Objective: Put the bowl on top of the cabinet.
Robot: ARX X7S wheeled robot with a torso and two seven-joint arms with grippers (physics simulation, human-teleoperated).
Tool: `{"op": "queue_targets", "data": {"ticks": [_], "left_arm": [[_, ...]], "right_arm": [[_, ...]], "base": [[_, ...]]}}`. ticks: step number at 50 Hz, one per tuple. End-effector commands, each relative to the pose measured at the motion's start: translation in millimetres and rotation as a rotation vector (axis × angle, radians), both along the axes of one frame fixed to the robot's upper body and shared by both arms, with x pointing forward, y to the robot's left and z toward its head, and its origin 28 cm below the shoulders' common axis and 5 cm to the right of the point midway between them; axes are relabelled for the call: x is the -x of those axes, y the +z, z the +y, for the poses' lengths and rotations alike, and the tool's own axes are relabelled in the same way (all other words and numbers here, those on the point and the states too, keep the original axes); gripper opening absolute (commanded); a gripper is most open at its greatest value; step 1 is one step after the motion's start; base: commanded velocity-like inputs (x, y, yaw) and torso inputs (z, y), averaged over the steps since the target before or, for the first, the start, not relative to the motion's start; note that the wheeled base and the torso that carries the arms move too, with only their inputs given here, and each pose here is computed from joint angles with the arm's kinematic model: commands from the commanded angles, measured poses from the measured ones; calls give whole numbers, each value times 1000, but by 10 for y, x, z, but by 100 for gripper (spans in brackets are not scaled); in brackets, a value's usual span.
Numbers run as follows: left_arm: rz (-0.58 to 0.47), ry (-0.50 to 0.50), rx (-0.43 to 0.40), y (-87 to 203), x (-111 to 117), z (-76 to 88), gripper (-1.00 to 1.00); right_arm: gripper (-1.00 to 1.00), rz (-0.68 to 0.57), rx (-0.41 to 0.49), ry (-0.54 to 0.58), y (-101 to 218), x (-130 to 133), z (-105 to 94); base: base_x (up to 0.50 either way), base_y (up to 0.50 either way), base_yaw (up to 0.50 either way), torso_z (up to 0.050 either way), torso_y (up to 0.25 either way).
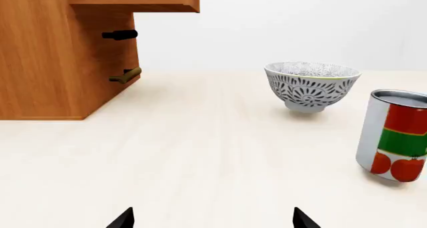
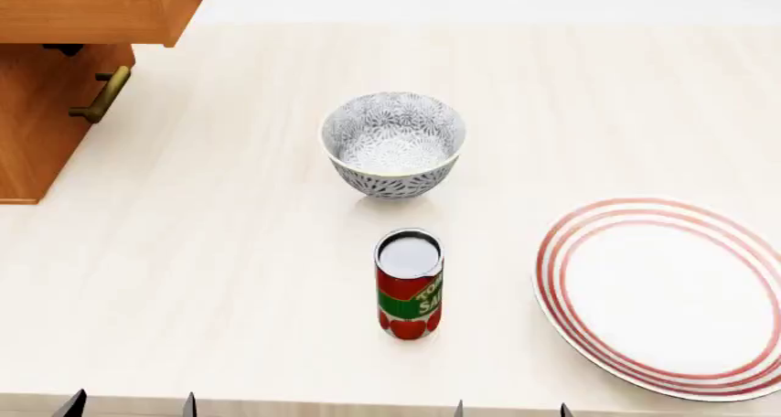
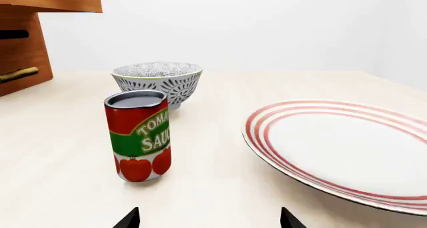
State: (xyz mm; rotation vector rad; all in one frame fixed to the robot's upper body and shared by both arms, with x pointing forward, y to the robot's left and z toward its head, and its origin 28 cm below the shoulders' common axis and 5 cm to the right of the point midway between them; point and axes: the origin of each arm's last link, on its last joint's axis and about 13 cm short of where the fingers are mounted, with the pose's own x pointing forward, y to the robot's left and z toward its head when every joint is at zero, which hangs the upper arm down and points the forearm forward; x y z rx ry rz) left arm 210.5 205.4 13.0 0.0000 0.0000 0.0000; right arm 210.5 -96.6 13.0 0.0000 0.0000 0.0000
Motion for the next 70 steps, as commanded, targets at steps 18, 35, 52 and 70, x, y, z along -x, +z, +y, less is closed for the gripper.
{"op": "queue_targets", "data": {"ticks": [18, 35, 52, 70], "left_arm": [[-3, -1, -9, 4, 12, -10, 100], [-18, 1, -2, 19, 22, -21, 100], [13, 1, -14, -12, 11, -11, 100], [18, -10, -23, -15, 19, -13, 100]], "right_arm": [[100, 6, 10, -16, -11, 13, 0], [100, 11, 11, -21, -6, 13, 2], [100, -8, 48, -16, -4, 12, 12], [100, -1, 48, -18, 2, 10, 10]], "base": [[0, 0, 0, 0, 0], [0, 0, 0, 0, 0], [0, 83, 0, 0, 0], [0, 500, 0, 0, 0]]}}
